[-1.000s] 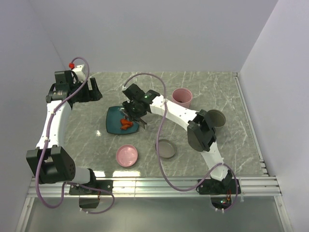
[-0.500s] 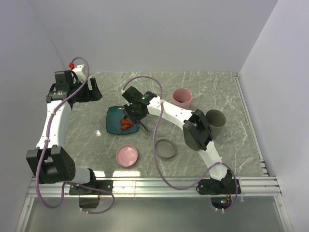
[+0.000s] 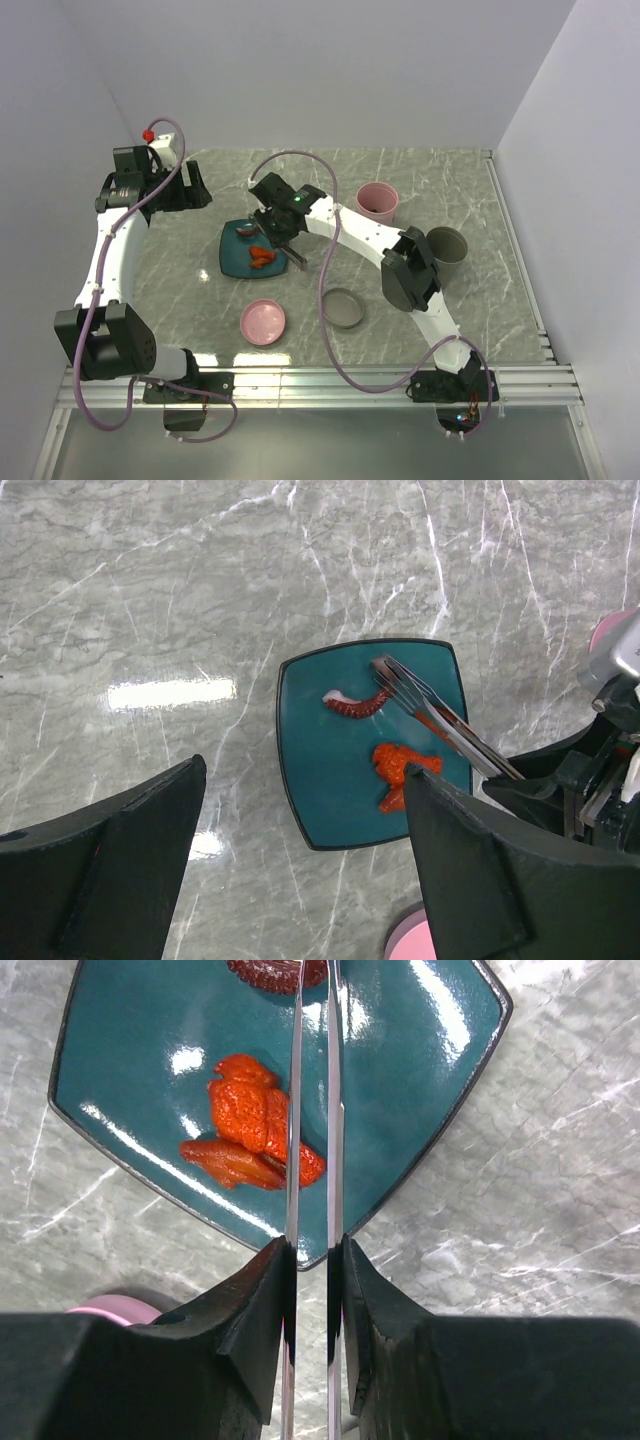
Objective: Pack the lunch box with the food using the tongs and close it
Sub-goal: Pick up the fake food from the plate, then place the fake food in the packing box.
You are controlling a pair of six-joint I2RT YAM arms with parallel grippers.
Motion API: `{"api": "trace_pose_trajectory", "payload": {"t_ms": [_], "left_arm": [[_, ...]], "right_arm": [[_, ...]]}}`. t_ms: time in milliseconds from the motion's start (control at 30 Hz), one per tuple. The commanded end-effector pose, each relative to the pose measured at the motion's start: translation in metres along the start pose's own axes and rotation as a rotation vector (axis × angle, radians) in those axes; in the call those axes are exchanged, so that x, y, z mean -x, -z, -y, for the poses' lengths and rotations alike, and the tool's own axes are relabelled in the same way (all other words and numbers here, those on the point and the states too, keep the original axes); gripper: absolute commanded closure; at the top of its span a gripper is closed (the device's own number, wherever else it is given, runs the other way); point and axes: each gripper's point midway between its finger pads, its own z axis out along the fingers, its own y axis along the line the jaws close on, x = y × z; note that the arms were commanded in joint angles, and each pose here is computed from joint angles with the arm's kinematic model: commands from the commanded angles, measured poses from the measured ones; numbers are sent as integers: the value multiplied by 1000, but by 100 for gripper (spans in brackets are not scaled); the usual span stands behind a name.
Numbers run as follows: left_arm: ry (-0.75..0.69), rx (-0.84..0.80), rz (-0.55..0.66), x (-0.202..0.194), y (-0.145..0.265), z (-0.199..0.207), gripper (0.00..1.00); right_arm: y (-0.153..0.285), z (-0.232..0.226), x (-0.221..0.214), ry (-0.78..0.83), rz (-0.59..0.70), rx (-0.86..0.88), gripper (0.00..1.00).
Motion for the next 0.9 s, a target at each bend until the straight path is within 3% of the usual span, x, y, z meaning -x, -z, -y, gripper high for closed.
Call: {"api": "trace_pose_trajectory", "payload": {"t_ms": [0, 333, 567, 867], "left_arm": [[-14, -13, 49, 11, 6, 4, 14], [-9, -15, 49, 11, 7, 4, 13], [2, -75, 59, 20, 16, 10, 1], [-21, -128, 63, 23, 22, 19, 1]], "right_arm": [[42, -10, 38, 18, 130, 31, 85], [77, -6, 49, 45, 182, 51, 100], [120, -6, 45, 111, 229, 105, 100], [218, 29, 34, 163, 377, 110, 100]]}}
